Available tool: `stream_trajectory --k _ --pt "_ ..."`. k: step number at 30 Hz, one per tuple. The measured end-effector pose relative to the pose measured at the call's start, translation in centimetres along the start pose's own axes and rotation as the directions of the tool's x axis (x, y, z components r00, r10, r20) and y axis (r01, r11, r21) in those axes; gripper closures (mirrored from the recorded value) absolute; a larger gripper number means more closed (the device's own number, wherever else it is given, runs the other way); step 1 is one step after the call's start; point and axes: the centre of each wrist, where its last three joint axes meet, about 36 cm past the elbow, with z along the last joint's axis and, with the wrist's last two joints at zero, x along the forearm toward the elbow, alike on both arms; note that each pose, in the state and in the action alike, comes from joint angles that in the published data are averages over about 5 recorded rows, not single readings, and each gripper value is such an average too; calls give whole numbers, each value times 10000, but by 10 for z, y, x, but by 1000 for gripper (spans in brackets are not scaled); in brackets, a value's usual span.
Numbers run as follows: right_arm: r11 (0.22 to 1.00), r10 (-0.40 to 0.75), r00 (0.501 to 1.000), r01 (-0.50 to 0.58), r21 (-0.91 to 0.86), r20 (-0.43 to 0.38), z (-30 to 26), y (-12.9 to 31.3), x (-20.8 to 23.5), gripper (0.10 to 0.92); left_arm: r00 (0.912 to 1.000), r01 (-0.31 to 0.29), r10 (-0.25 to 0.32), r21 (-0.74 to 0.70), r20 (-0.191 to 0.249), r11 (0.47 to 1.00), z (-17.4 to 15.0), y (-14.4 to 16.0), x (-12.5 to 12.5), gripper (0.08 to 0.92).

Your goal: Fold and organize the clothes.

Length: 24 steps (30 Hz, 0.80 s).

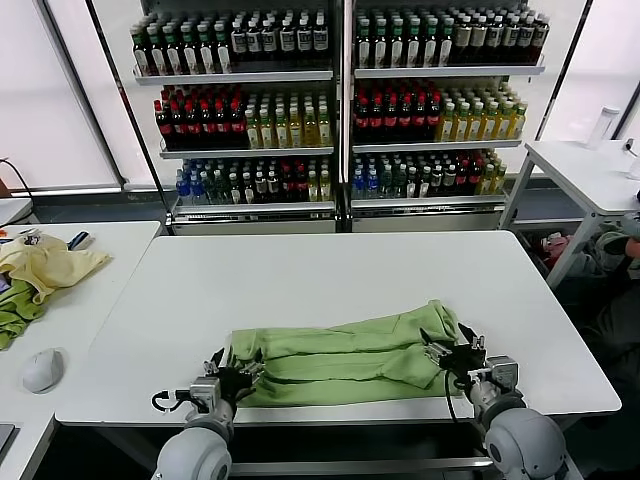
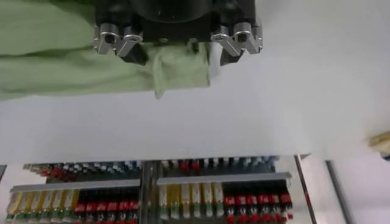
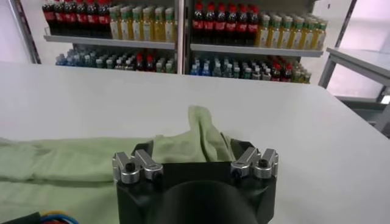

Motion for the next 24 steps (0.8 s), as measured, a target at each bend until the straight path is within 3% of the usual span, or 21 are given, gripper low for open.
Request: stream_trajectory --k 17,20,24 --pt "9998 -13 10000 14 -193 65 -3 0 -5 200 9991 330 -317 499 -271 9982 4 15 -3 778" --pt "9998 -4 10000 6 -194 85 -4 -1 -6 200 9985 499 -489 455 -230 9977 1 28 -3 840" --pt "9998 -12 9999 14 -188 102 -4 -2 -7 200 9949 1009 -1007 254 -116 9946 -4 55 -5 858"
